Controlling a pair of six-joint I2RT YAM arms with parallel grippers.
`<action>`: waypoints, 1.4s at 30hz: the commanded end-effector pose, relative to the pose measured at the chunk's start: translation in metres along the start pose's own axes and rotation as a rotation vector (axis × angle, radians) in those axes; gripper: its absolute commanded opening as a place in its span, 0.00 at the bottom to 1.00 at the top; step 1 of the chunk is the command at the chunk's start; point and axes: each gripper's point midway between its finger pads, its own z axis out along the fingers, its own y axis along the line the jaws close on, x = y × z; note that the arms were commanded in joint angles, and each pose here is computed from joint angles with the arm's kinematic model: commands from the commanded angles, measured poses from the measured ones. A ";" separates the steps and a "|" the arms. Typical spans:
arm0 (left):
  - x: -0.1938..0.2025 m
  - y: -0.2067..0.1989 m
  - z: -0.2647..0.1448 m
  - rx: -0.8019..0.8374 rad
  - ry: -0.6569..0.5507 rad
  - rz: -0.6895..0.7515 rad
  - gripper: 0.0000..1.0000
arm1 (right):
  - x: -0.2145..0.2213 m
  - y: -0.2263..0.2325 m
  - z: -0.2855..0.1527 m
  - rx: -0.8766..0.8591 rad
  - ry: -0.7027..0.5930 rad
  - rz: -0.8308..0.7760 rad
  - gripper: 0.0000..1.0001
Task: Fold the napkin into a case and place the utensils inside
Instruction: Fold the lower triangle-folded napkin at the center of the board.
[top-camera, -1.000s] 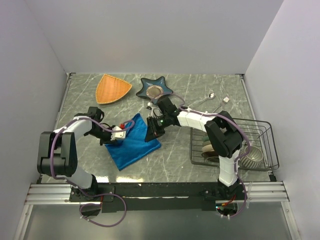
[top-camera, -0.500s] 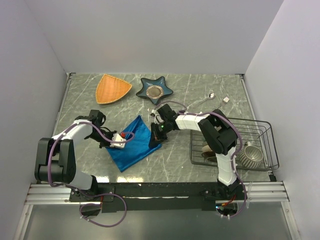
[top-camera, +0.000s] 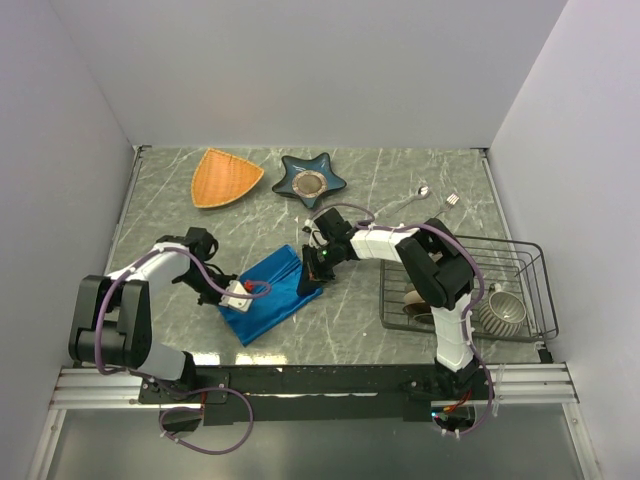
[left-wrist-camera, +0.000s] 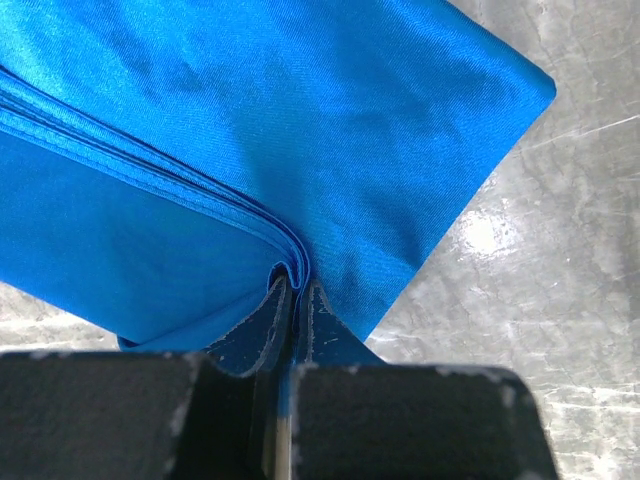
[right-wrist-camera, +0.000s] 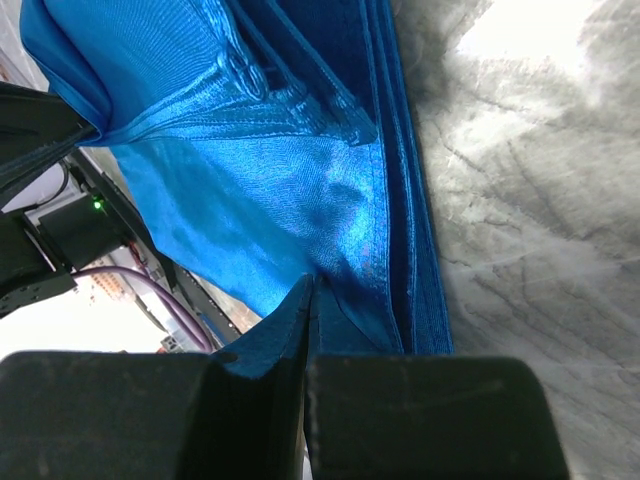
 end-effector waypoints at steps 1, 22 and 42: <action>-0.010 0.001 0.000 0.024 -0.044 -0.009 0.01 | -0.012 -0.003 0.001 0.026 -0.043 -0.009 0.00; -0.005 -0.009 0.009 0.084 -0.019 0.050 0.02 | -0.093 0.123 -0.026 -0.243 -0.219 -0.200 0.32; -0.015 -0.011 -0.001 0.115 -0.035 0.098 0.01 | -0.094 0.079 0.023 -0.123 -0.164 -0.186 0.40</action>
